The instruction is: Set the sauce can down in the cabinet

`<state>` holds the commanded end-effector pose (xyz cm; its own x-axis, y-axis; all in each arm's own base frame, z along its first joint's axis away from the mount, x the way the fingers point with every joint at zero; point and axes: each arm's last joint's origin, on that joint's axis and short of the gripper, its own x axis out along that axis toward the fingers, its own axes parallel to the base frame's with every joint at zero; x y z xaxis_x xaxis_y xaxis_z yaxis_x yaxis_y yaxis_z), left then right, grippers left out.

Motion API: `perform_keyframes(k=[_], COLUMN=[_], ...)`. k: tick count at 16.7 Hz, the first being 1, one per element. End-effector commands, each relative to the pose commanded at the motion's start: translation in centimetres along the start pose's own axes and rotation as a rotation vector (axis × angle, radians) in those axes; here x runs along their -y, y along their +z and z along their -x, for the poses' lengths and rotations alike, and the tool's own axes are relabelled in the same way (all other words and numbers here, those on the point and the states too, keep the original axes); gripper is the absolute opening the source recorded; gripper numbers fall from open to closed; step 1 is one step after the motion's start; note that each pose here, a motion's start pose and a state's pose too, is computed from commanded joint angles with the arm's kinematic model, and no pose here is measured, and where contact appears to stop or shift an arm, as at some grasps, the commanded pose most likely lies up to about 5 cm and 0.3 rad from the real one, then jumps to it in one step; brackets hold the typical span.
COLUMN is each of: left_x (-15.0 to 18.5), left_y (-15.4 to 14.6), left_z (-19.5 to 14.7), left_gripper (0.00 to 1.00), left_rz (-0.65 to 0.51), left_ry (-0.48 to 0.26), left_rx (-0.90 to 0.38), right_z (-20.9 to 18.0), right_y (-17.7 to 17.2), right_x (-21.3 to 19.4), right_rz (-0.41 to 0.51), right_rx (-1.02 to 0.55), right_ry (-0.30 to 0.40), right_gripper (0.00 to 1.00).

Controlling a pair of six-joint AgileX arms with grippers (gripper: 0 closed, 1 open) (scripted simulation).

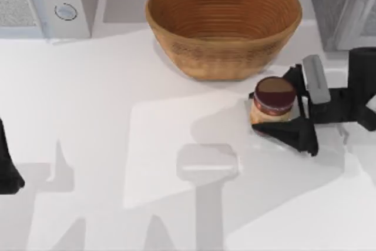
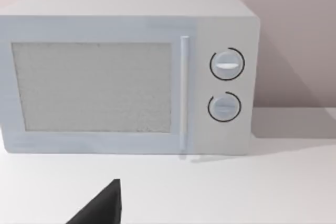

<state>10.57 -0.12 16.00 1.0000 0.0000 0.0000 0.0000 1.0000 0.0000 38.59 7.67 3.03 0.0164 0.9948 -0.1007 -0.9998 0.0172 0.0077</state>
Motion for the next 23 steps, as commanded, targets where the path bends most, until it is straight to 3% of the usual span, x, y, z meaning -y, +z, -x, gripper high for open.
perform_keyframes(k=[10,16,19,23], left_x=[0.0,0.0,0.0,0.0], left_y=[0.0,0.0,0.0,0.0], left_z=[0.0,0.0,0.0,0.0], left_gripper=[1.00,1.00,1.00,1.00], left_rz=[0.000,0.000,0.000,0.000], left_ry=[0.000,0.000,0.000,0.000], left_rx=[0.000,0.000,0.000,0.000], right_z=[1.2,1.3,2.6,5.3], right_y=[13.2,13.6,13.1,14.2], right_x=[-0.3,-0.3,-1.3,-5.3], right_rz=[-0.001,0.003,-0.089,-0.230], right_rx=[0.000,0.001,-0.035,-0.115], right_ry=[0.007,0.004,-0.075,-0.297], right_gripper=[0.00,0.00,0.00,0.00])
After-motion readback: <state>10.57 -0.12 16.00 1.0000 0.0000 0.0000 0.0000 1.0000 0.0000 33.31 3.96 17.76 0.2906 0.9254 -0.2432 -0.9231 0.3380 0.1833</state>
